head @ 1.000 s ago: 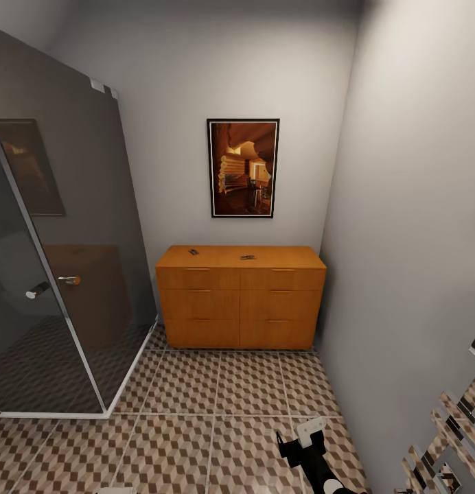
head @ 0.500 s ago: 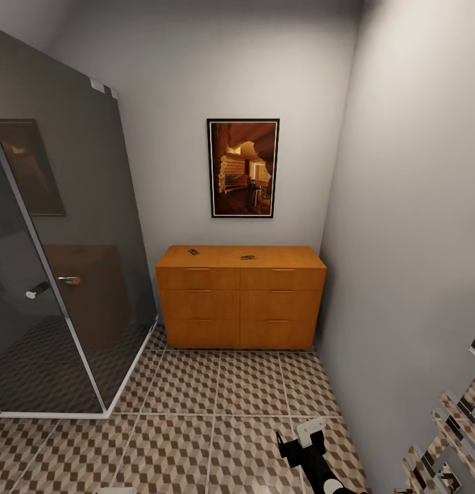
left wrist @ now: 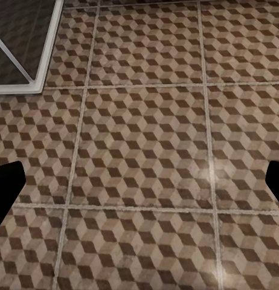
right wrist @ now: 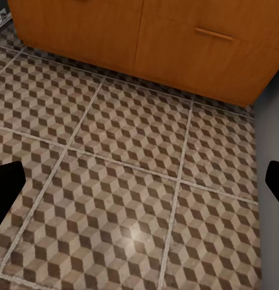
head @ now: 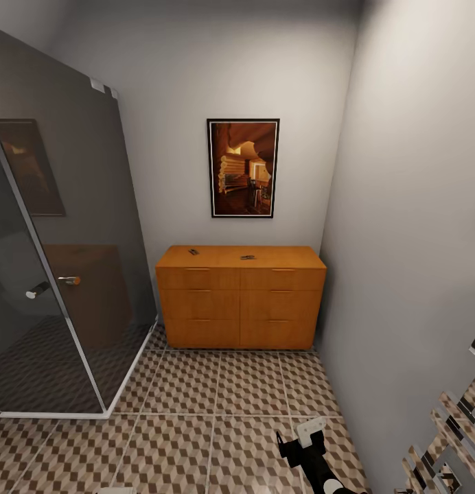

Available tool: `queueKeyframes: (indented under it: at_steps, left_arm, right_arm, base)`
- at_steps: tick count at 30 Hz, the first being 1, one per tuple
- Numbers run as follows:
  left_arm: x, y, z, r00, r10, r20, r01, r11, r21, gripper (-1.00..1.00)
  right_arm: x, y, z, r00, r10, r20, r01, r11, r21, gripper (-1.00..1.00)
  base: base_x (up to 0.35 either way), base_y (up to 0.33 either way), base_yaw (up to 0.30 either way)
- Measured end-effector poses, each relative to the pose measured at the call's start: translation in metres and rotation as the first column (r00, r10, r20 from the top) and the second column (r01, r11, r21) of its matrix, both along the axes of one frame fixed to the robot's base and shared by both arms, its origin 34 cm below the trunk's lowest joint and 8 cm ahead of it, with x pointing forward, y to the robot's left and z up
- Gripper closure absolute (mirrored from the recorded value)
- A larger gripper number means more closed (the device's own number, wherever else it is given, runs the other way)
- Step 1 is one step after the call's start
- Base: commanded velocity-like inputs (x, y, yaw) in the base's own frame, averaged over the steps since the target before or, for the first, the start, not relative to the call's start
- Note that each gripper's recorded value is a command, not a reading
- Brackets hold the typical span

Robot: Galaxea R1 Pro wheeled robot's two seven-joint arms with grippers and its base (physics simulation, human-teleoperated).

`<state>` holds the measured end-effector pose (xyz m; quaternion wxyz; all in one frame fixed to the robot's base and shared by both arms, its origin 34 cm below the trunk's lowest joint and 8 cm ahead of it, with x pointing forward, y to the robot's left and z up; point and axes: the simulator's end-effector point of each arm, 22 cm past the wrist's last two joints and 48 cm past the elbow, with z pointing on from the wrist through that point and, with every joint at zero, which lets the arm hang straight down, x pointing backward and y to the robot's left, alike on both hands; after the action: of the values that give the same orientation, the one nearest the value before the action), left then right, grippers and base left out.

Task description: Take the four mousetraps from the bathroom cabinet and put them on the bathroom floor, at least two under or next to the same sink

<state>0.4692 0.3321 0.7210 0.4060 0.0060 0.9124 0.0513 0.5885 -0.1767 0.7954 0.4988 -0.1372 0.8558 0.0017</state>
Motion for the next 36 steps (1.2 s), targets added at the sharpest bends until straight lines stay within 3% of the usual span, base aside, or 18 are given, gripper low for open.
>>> queueKeyframes:
  at_steps: [36]
  left_arm:
    - [0.0,0.0,0.0,1.0,0.0,0.0,0.0,1.0,0.0,-1.0]
  right_arm:
    - [0.0,0.0001,0.0,1.0,0.0,0.0,0.0,1.0,0.0,-1.0]
  base:
    - [0.0,0.0,0.0]
